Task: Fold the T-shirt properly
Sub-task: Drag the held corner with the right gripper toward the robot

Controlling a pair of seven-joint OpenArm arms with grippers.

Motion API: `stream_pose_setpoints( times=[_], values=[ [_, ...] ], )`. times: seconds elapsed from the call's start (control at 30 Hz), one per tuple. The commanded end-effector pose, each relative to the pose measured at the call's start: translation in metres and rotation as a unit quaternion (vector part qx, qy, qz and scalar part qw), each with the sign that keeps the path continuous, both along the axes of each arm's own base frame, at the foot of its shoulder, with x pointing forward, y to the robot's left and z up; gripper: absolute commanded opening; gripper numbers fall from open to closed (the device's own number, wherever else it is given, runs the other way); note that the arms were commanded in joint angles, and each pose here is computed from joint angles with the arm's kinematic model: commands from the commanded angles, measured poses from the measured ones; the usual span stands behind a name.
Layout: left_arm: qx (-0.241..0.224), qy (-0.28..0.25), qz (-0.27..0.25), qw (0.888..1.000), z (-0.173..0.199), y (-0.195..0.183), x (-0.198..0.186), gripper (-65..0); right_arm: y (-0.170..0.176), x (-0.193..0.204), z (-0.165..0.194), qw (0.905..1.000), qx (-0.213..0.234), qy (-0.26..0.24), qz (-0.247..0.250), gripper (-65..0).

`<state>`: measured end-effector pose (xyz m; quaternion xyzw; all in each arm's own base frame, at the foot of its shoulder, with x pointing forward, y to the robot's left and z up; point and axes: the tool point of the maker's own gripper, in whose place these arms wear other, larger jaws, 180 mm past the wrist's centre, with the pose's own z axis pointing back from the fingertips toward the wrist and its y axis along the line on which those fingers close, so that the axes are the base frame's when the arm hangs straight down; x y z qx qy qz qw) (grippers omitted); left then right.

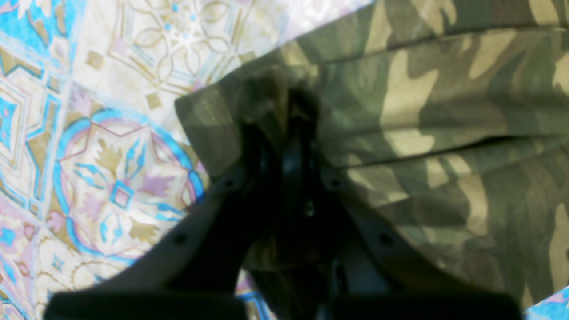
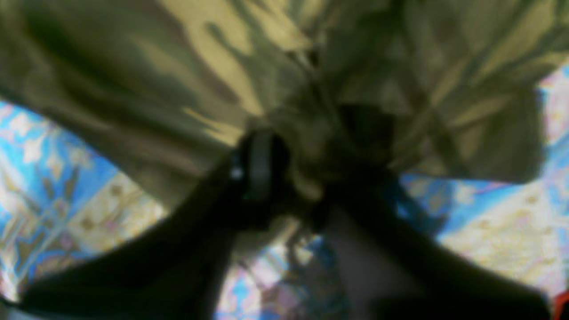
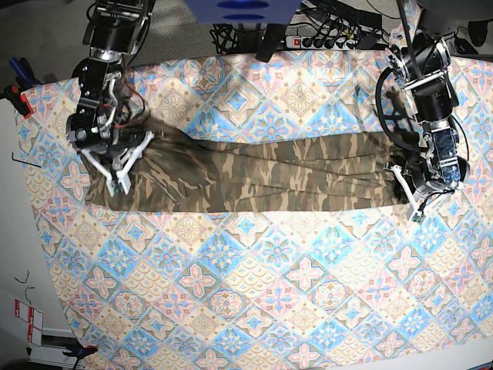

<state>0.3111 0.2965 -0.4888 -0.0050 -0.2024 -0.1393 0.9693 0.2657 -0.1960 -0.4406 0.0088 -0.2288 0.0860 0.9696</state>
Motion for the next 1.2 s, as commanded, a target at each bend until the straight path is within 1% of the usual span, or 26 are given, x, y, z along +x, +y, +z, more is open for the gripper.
stream_pose_setpoints(
  times=[0.0,0.17,0.23,0.3,0.4,0.57,0.67,0.77,0.8,0.87,0.93,1.0,1.17],
  values=[
    [0.032,0.063,-0.006,0.997,-0.014,0.01,-0.027,-63.3,-0.008,0.02,0.018,0.9993,-0.004,-0.038,-0.008,-46.9],
    [0.032,0.063,-0.006,0.997,-0.014,0.01,-0.027,-63.3,-0.007,0.024,0.02,0.999,-0.007,-0.043,-0.002,-29.4],
    [0.031,0.063,-0.006,0.998,-0.014,0.009,-0.027,-63.3,-0.008,0.026,0.022,0.9989,-0.007,-0.047,-0.003,-25.0],
    [0.031,0.063,-0.006,0.998,-0.014,0.009,-0.027,-63.3,-0.008,0.036,0.029,0.9977,-0.006,-0.068,-0.003,-22.3],
    [0.031,0.063,-0.006,0.998,-0.014,0.009,-0.027,-63.3,-0.013,0.05,0.039,0.9948,-0.019,-0.1,-0.005,-21.7],
    [0.032,0.064,-0.006,0.997,-0.014,0.011,-0.028,-63.3,-0.047,0.05,0.047,0.9894,-0.063,-0.124,-0.04,-21.7],
    [0.037,0.077,-0.002,0.996,-0.013,0.013,-0.031,-63.3,-0.055,0.053,0.052,0.9877,-0.065,-0.132,-0.052,-21.7],
    [0.062,0.07,-0.002,0.996,0.004,0.022,-0.023,-63.2,-0.056,0.053,0.052,0.9875,-0.065,-0.133,-0.053,-21.7],
    [0.073,0.077,-0.002,0.994,0.007,0.025,-0.025,-62.3,-0.055,0.053,0.052,0.9875,-0.065,-0.133,-0.052,-21.7],
    [0.091,0.091,0.0,0.992,0.013,0.031,-0.03,-55.7,-0.055,0.053,0.052,0.9876,-0.066,-0.133,-0.051,-21.7],
    [0.104,0.094,0.001,0.99,0.02,0.035,-0.031,-46.1,-0.055,0.053,0.052,0.9876,-0.066,-0.133,-0.051,-21.7],
    [0.11,0.098,0.001,0.989,0.02,0.037,-0.036,-40.5,-0.055,0.053,0.052,0.9876,-0.066,-0.133,-0.051,-21.7],
    [0.133,0.086,-0.002,0.987,0.029,0.045,-0.043,-39.5,-0.055,0.052,0.051,0.9878,-0.066,-0.132,-0.051,-21.7]
  ],
)
